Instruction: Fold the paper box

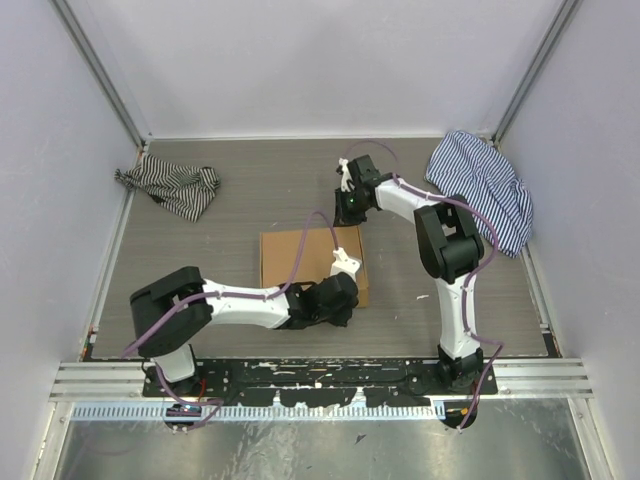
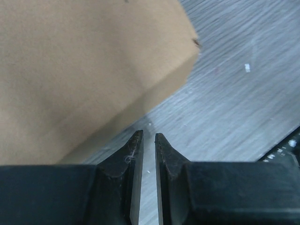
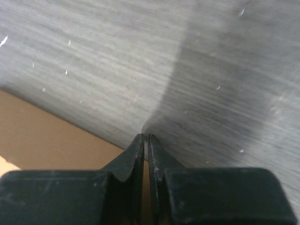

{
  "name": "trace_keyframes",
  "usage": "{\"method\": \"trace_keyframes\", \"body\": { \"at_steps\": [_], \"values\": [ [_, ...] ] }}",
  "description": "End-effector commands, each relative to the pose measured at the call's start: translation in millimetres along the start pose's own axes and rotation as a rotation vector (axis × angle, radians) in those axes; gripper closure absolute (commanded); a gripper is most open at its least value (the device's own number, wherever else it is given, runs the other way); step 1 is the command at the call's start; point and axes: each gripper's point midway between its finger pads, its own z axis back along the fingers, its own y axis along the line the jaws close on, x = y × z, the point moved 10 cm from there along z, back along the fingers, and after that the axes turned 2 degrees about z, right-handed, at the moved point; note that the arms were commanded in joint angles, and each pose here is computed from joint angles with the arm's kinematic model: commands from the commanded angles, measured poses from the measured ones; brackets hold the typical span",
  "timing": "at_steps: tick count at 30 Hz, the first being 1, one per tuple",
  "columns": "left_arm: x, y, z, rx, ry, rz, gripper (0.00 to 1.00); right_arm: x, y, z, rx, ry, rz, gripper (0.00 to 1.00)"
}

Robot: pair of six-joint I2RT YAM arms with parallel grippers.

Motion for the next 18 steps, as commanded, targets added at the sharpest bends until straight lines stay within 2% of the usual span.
{"method": "trace_keyframes", "body": {
  "at_steps": [1, 10, 14, 18],
  "values": [
    [4, 2, -15, 0.088, -0.074, 0.011, 0.77, -7, 19, 16, 0.074, -0.005, 0.013, 0.87],
    [14, 11, -39, 0.290, -0.206, -0.010, 0.81, -29, 51, 6, 0.145, 0.089, 0.132, 0.89],
    [20, 25, -34, 0.435, -0.261, -0.049, 0.85, -39, 51, 10, 0.109, 0.099, 0.126, 0.91],
    [17, 36, -24, 0.466, -0.267, -0.091, 0.85, -50, 45, 22, 0.027, 0.069, 0.106, 0.92]
  ]
}}
